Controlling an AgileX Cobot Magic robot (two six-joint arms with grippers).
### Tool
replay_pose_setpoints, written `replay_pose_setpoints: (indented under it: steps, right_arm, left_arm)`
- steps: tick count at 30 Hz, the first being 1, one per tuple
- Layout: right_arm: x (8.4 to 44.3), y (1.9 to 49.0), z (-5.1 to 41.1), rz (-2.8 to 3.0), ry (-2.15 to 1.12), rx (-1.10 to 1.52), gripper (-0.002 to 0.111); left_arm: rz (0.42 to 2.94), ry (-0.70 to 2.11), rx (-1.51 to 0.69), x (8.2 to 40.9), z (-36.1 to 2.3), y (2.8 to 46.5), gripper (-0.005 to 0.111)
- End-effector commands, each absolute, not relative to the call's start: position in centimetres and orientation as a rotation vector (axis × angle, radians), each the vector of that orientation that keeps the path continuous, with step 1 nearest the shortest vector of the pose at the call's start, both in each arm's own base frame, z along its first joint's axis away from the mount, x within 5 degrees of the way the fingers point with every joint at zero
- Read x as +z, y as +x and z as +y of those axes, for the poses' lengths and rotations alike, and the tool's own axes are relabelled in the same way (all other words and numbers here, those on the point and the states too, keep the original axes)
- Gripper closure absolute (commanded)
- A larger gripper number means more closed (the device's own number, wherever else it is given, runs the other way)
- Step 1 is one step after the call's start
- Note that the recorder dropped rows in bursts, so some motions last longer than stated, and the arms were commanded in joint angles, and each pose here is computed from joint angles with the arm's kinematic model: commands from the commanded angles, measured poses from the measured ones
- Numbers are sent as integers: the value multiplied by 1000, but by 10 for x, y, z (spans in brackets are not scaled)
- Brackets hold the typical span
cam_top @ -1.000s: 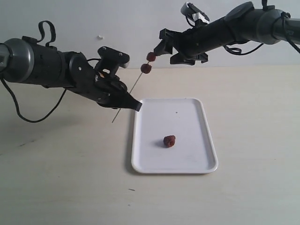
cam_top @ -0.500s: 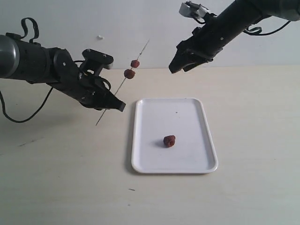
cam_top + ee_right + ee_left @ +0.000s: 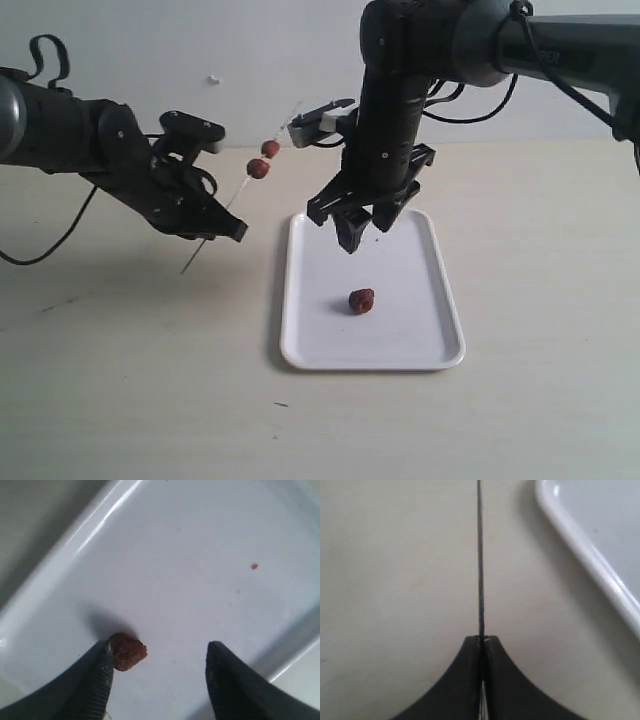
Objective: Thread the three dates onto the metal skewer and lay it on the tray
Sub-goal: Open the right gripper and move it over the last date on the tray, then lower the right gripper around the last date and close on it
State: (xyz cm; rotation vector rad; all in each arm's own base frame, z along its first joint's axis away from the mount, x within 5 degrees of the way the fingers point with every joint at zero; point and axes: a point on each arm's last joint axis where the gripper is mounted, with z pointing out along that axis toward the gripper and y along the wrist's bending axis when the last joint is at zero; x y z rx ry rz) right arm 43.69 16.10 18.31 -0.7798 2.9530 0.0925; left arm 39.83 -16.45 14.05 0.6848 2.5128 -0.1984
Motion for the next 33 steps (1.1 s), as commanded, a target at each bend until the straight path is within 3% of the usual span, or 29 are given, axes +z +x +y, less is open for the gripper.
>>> replay_pose_setpoints:
  steps: [1,6,17,33]
  right_arm:
    - [182,429,164,3017,-587,47,54]
    - [167,415,176,3054,-659,-24,54]
    - [144,401,175,3134,-625,-115,54]
    - [127,411,185,3044,-572,7,54]
  left_arm:
    - [2545,457,-191,145,-123,414,107]
    - [2560,298,-216,146,-93,423,107]
    - [2553,330,-233,146,-98,422,107]
    - [2554,314,-246,146,-99,422,107]
